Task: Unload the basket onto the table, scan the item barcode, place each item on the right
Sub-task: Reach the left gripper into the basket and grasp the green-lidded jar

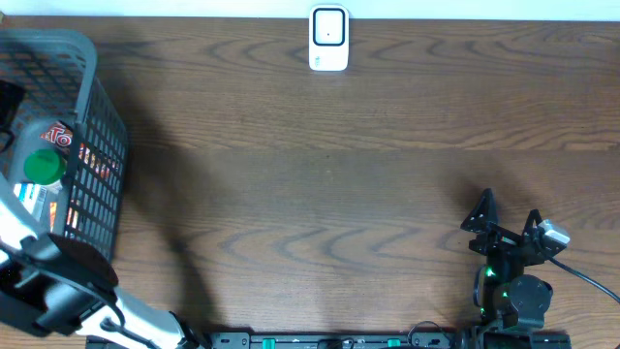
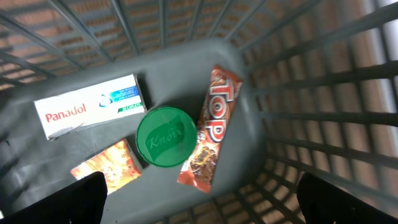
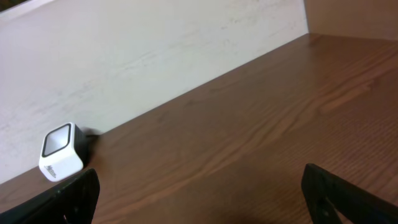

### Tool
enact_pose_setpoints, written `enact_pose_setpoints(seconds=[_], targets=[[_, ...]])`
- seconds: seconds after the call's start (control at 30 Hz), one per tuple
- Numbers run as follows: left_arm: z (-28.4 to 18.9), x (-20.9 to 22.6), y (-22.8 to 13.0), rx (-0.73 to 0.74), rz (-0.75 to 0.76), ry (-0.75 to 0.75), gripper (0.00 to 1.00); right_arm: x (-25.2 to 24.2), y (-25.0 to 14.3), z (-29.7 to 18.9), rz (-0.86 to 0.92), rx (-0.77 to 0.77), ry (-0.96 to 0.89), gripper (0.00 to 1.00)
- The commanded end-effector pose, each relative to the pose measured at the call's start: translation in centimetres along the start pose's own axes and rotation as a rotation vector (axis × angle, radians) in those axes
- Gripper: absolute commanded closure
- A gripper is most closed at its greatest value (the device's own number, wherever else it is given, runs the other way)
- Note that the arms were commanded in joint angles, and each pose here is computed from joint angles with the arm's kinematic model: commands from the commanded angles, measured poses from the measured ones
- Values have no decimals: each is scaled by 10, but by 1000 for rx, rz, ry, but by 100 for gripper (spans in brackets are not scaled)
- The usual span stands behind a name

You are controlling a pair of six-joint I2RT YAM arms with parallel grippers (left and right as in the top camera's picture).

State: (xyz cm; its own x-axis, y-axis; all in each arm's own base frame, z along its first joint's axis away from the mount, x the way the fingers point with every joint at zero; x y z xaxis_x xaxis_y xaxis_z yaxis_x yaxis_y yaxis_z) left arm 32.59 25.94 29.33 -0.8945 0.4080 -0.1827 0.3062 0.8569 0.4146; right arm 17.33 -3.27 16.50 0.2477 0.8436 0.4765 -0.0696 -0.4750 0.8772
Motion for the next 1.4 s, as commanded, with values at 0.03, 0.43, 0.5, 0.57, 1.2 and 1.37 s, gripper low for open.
enact_pose_setpoints(seconds=[0.03,0.43,0.5,0.57,1.2,1.37], targets=[[20,2,-2,46,3,43,2,0,0,0,9,-4,0,1],[73,20,-19,187,-17,244,2,0,0,0,9,-4,0,1],[81,21,-21,202,-15,253,2,0,0,0,9,-4,0,1],[87,21,-22,215,-13,260,2,0,0,0,9,-4,0,1],[113,14,-20,212,-21,215,2,0,0,0,9,-4,0,1],[132,14,-27,260,-20,224,2,0,0,0,9,-4,0,1]])
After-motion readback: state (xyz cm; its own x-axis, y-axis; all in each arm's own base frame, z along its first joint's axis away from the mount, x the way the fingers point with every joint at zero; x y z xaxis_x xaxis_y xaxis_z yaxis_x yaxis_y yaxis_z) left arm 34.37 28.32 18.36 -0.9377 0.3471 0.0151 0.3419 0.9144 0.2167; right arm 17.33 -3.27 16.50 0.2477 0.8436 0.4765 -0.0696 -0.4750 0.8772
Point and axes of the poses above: each gripper's point midway between its finger pads, its own z axis out along the fingers, its own x axis along the line the jaws close on, y = z × x, the point moved 7 cm from there along -z, back along the fingers, and after that the axes turned 6 degrees about z, right-handed, at the moved point
